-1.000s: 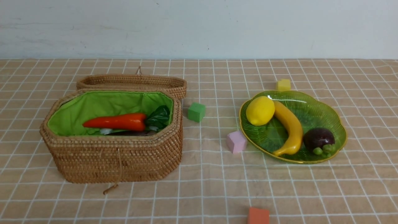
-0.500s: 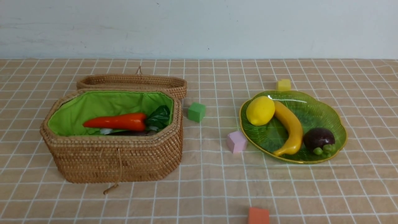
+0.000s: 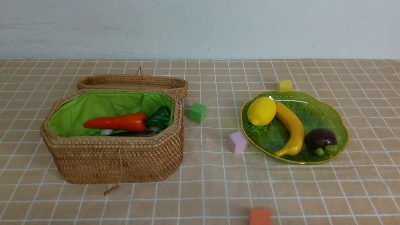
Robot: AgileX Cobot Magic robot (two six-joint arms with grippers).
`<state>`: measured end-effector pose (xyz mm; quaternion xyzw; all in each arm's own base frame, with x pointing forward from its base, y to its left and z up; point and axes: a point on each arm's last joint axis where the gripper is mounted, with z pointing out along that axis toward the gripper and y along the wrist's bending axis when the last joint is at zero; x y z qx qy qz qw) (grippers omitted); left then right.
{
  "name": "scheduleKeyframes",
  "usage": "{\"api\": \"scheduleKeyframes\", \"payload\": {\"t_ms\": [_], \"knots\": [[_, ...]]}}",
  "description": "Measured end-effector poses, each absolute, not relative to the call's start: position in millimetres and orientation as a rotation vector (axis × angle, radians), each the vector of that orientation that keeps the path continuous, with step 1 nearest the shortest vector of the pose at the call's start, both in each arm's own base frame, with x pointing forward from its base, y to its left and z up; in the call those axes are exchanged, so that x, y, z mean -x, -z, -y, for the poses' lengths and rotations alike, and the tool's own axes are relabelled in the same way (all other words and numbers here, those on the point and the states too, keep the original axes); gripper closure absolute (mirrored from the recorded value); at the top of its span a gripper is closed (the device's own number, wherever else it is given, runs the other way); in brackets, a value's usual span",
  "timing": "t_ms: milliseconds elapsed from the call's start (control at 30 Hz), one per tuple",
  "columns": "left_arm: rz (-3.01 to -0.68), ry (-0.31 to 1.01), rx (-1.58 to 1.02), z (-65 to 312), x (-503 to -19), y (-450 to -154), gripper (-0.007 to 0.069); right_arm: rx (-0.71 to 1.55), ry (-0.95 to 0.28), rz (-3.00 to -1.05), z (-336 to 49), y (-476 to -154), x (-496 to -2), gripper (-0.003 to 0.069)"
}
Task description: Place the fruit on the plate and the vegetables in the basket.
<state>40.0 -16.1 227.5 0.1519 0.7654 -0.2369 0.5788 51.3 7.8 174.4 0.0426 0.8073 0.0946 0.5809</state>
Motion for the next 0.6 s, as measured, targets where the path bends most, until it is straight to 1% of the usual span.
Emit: {"api": "scheduleKeyframes", "payload": {"t_ms": [100,133,200,267,300,333,367,400,433,500,533,600], "knots": [[-1.785,0.503,-0.345,15,-41,-226,0.0554,-0.1,-0.221,-1.886,-8,-174,-51,0.0662],[-1.762,0.478,-0.292,14,-42,-228,0.0556,-0.1,-0.221,-1.886,-8,-174,-51,0.0662],[-1.706,0.461,-0.193,13,-42,-234,0.0579,-0.1,-0.221,-1.886,-8,-174,-51,0.0662],[-1.636,0.415,-0.115,13,-43,-239,0.0625,-0.1,-0.222,-1.886,-8,-174,-51,0.0659],[-1.628,0.408,-0.125,13,-43,-240,0.0635,-0.1,-0.222,-1.886,-8,-174,-51,0.0659],[-1.599,0.355,-0.077,12,-45,-239,0.0638,-0.1,-0.222,-1.886,-8,-174,-51,0.0657],[-1.59,0.318,-0.049,11,-47,-233,0.0638,-0.1,-0.222,-1.886,-8,-174,-51,0.0655],[-1.595,0.313,-0.044,11,-47,-231,0.0638,-0.1,-0.222,-1.886,-8,-174,-51,0.0655],[-1.614,0.287,-0.002,10,-51,-216,0.0638,-0.101,-0.223,-1.886,-8,-174,-51,0.0655],[-1.654,0.287,0.047,9,-54,-199,0.0638,-0.101,-0.224,-1.886,-8,-174,-51,0.0655],[-1.713,0.292,0.068,9,-55,-188,0.0638,-0.102,-0.224,-1.886,-8,-174,-51,0.0653],[-1.773,0.3,0.084,9,-54,-182,0.0638,-0.102,-0.224,-1.886,-8,-174,-51,0.0652]]}}
